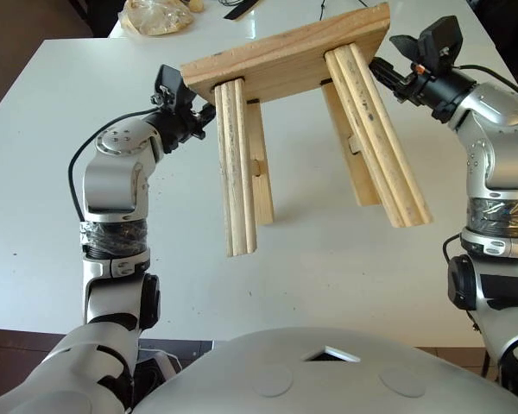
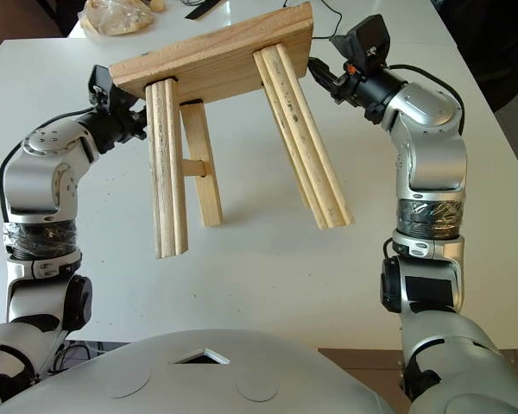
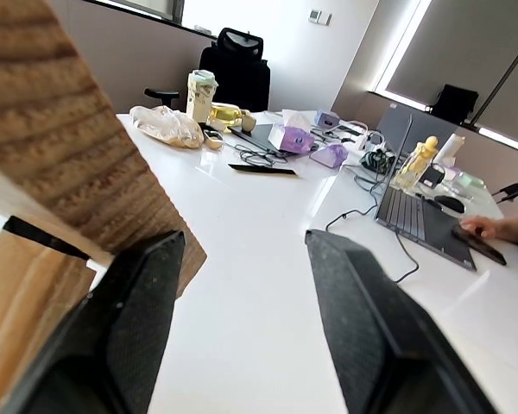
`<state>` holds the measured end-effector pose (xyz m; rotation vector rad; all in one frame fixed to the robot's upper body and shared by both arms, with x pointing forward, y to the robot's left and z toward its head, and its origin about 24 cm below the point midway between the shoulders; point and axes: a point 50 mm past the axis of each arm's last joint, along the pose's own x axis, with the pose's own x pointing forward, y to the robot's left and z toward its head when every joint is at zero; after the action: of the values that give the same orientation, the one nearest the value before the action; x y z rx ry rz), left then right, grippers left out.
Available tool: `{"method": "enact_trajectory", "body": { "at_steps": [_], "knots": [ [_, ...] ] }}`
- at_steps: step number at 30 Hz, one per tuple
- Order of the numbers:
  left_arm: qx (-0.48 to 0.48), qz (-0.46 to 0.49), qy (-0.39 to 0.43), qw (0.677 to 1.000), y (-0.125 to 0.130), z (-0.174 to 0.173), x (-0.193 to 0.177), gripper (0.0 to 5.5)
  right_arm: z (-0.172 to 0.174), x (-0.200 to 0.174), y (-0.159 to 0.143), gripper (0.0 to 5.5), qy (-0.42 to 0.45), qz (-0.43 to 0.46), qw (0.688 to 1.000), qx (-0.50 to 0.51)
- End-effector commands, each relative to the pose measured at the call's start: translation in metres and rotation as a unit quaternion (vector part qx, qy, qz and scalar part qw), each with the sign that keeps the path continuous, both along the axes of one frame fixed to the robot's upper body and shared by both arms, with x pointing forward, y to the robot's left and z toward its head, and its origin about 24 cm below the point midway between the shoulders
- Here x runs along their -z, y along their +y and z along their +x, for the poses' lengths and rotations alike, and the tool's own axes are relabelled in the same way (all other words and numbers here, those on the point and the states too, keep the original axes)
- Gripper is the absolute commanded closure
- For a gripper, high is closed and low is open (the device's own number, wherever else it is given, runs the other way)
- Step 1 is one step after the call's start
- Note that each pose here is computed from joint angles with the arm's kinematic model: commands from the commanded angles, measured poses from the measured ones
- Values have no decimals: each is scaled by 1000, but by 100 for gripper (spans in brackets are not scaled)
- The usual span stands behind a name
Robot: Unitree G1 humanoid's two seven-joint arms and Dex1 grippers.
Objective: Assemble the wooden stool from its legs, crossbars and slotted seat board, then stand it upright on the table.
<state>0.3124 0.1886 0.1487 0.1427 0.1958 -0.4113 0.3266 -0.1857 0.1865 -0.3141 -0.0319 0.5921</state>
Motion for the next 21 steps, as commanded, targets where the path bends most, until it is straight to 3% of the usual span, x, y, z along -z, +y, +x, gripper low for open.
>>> {"method": "enact_trajectory", "body": {
  "at_steps": [1, 21],
  "knots": [
    [139, -82, -95, 982, -55, -3, -49, 300, -8, 4, 41, 292, 10, 24, 993, -117],
    [184, -96, -132, 969, -49, -25, -61, 300, -37, -18, 39, 292, -73, 30, 984, -161]
  ]
}}
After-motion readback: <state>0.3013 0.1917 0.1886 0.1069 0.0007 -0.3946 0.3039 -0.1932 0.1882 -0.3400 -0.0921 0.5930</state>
